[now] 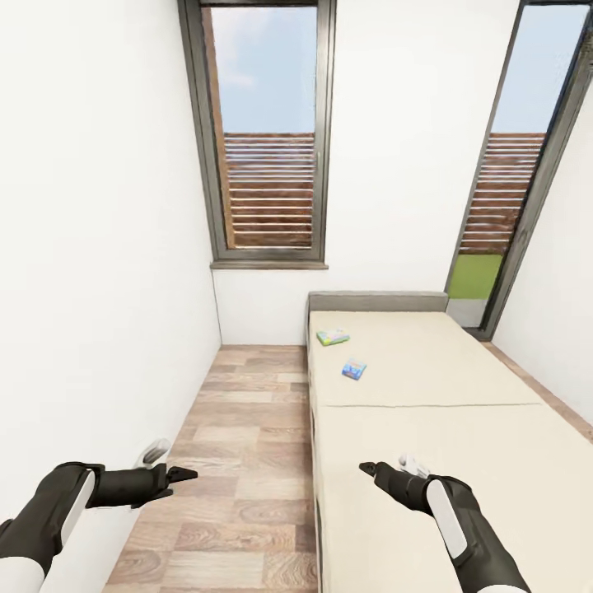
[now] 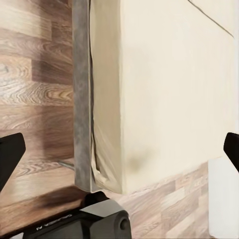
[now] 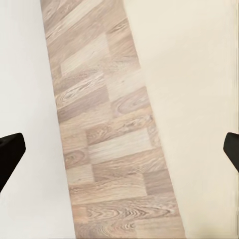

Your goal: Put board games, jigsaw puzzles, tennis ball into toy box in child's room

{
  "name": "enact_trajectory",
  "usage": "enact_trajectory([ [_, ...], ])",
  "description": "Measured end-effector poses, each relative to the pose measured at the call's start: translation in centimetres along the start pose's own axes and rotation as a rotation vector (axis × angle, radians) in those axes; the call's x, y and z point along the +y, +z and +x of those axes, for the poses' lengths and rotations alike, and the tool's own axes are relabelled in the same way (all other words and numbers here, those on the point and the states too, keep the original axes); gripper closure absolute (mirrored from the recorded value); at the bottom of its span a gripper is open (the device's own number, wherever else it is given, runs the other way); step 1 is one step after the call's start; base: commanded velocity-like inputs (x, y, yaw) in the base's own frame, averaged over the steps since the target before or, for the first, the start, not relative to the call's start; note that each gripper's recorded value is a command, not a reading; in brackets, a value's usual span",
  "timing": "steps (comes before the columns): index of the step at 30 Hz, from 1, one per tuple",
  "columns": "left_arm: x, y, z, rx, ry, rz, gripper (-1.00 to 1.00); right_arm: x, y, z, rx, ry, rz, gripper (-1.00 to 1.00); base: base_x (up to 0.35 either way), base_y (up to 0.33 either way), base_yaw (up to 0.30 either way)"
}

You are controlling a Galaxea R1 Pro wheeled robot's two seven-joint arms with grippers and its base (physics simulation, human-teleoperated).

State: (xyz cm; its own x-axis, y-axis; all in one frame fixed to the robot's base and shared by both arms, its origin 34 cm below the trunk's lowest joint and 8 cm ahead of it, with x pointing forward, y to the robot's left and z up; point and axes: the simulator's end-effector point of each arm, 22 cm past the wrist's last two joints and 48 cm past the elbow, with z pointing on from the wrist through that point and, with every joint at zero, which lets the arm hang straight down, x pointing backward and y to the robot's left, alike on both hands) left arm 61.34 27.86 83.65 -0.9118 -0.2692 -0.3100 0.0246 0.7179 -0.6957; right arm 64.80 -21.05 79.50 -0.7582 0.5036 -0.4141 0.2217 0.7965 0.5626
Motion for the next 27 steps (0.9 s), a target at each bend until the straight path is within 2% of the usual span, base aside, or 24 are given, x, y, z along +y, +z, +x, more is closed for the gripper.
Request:
enact_trajectory([
  [17, 0.6, 0.5, 0.4, 0.013, -0.012, -0.004, -1.00, -1.0, 0.9, 1.5, 0.035, 0.015, 0.016, -1.00, 0.029, 0.102, -0.212],
  [27, 0.9, 0.8, 0.6, 0.019, -0.019, -0.005, -1.00, -1.3, 1.2, 1.8, 0.044, 0.019, 0.021, -1.00, 0.000, 0.197, -0.212],
])
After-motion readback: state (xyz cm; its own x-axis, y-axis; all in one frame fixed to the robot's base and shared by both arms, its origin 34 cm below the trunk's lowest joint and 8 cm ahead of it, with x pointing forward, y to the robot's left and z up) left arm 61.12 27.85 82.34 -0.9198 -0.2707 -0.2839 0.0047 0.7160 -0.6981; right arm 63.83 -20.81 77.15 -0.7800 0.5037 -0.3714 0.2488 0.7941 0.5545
